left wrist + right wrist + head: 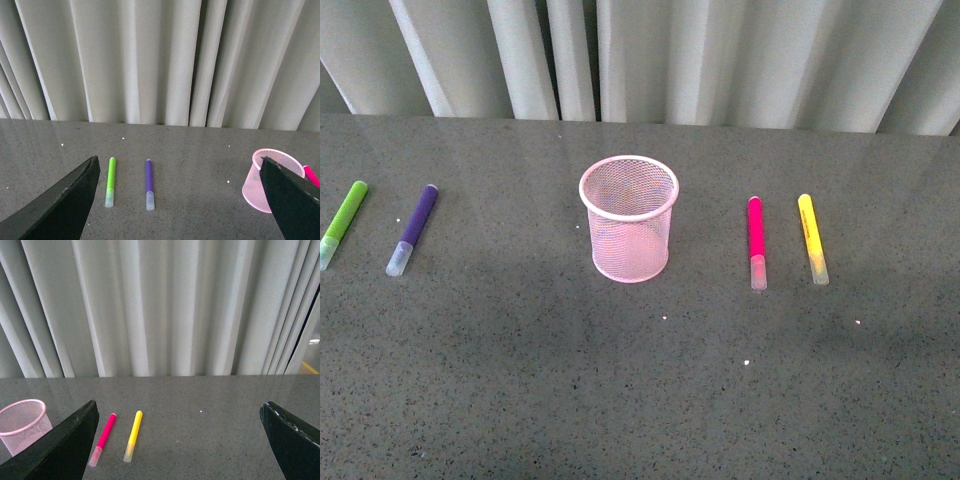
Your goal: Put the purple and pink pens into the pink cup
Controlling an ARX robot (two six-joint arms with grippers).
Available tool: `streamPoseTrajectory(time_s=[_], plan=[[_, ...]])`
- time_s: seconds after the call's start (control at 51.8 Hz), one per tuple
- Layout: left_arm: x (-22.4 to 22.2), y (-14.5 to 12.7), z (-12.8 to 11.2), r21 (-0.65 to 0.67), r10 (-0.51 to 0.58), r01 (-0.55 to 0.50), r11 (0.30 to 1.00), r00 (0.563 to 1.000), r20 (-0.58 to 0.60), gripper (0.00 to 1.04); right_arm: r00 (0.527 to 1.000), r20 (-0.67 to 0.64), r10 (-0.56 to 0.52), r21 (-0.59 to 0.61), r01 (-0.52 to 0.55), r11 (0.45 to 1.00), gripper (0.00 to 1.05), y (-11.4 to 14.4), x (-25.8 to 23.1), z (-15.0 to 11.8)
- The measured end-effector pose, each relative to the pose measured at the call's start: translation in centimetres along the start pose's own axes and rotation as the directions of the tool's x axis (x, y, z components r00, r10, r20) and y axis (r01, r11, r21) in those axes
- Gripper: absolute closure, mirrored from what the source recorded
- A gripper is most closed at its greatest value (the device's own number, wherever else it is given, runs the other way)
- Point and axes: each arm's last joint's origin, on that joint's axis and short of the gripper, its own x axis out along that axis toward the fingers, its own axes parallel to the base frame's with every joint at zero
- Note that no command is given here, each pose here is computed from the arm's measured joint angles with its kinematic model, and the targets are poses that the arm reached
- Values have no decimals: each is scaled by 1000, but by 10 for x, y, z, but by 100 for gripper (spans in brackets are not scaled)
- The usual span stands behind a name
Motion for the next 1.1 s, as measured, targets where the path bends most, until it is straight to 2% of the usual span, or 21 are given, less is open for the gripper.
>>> streamPoseTrajectory(time_s=[0.792,0.831,0.889,0.947,1.024,1.101], plan=[[0,0,0,0,0,0,1000,1000,0,7,1000,0,0,0,0,1000,7,0,0,0],[0,0,-1,-42,47,-50,998,997,-61,7,1000,0,0,0,0,1000,7,0,0,0],[2,-3,-2,-101,119,-146,984,964,-237,7,1000,0,0,0,0,1000,7,0,0,0],[6,-5,-6,-152,152,-208,966,936,-318,7,1000,0,0,0,0,1000,7,0,0,0],[14,-8,-8,-191,112,-191,963,925,-362,7,1000,0,0,0,0,1000,7,0,0,0],[28,-10,1,-225,65,-147,963,939,-337,7,1000,0,0,0,0,1000,7,0,0,0]])
